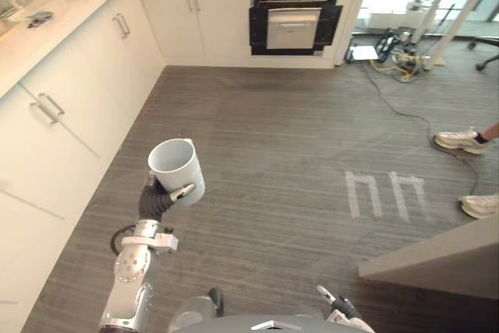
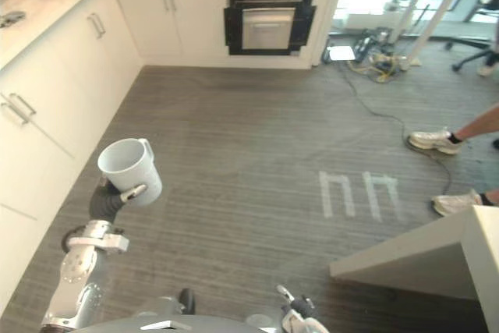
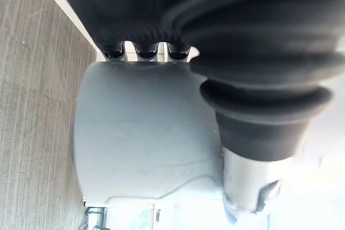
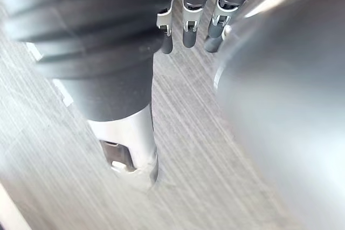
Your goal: Walk over to the sink, pick up the cup, carry it to the dishwasher, place the cup inside the dishwasher, then close the dishwasher door
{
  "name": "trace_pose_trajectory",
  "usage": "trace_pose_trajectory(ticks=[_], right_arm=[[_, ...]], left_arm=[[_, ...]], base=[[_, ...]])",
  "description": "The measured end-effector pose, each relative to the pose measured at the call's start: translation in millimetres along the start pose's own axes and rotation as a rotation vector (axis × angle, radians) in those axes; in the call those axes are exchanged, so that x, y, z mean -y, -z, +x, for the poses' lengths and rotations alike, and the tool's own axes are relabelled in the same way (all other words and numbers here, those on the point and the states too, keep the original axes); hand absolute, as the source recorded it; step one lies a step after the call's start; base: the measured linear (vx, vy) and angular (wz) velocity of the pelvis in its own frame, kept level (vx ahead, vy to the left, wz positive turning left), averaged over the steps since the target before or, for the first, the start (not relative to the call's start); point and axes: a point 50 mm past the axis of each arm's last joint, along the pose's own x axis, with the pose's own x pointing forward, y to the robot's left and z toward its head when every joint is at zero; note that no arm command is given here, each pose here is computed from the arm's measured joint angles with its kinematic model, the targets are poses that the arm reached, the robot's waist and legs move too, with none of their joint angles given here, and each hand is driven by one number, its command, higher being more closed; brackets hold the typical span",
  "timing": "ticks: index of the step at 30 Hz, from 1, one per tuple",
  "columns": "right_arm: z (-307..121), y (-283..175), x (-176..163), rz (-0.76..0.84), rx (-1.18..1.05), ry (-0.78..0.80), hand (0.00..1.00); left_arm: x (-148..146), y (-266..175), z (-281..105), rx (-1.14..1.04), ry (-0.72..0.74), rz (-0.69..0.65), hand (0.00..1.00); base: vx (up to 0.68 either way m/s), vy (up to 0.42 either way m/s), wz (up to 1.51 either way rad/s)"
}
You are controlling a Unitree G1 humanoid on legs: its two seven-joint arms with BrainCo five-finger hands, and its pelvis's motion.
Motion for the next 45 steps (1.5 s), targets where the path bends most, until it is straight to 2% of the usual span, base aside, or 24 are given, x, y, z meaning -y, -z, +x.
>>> trace_pose_trajectory(ticks=[2,4,8,9,15,24,26,29,32,38,43,45], right_arm=[[0.0,-0.9,-1.5,-0.111,0.009,-0.011,0.0],[-0.8,-0.2,1.6,-0.151,0.013,-0.007,0.0],[-0.5,-3.4,6.5,-0.229,0.008,-0.015,0.0],[0.0,-0.7,-11.6,-0.285,-0.029,-0.204,0.0],[-1.5,3.7,-6.9,-0.27,-0.045,-0.196,0.0],[-9.8,25.3,22.0,0.041,-0.153,-0.167,0.0],[-10.3,26.1,25.3,0.132,-0.161,-0.148,0.0],[-10.7,25.9,29.3,0.185,-0.151,-0.122,0.0],[-12.3,27.8,36.6,0.178,-0.145,-0.062,0.0],[-16.1,44.6,23.0,0.171,-0.137,-0.047,0.0],[-21.7,44.9,25.8,0.042,-0.077,-0.025,0.0],[-24.6,42.0,33.0,-0.035,-0.053,-0.022,0.0]], left_arm=[[-11.8,-2.0,-2.7,0.001,-0.041,0.022,1.0],[-12.4,-2.6,-2.2,-0.001,-0.03,0.035,1.0],[-6.6,0.2,-1.8,-0.002,-0.074,-0.023,1.0],[-3.9,2.9,-3.1,-0.008,-0.152,-0.028,1.0],[-4.6,6.0,-3.9,-0.021,-0.151,-0.027,1.0],[-13.2,38.3,-11.7,-0.163,-0.161,-0.083,1.0],[-11.4,41.3,-11.7,-0.179,-0.138,-0.093,1.0],[-1.4,40.8,-5.6,-0.172,-0.113,-0.135,1.0],[7.4,40.8,-0.4,-0.173,-0.074,-0.153,1.0],[6.2,39.7,-0.1,-0.163,-0.105,-0.158,1.0],[19.6,25.9,7.1,-0.103,-0.067,-0.115,1.0],[27.4,12.1,16.4,-0.03,-0.066,-0.147,1.0]], base=[[-0.05,0.081,-0.91],[-0.03,-0.009,-0.5],[-0.03,-0.082,-0.13],[-0.01,-0.041,0.0],[0.0,0.0,0.0],[0.0,0.001,-0.03],[0.04,0.026,-0.09],[0.06,0.074,0.2],[0.07,0.14,0.41],[0.15,0.08,0.12],[0.37,-0.091,0.2],[0.54,-0.217,0.57]])
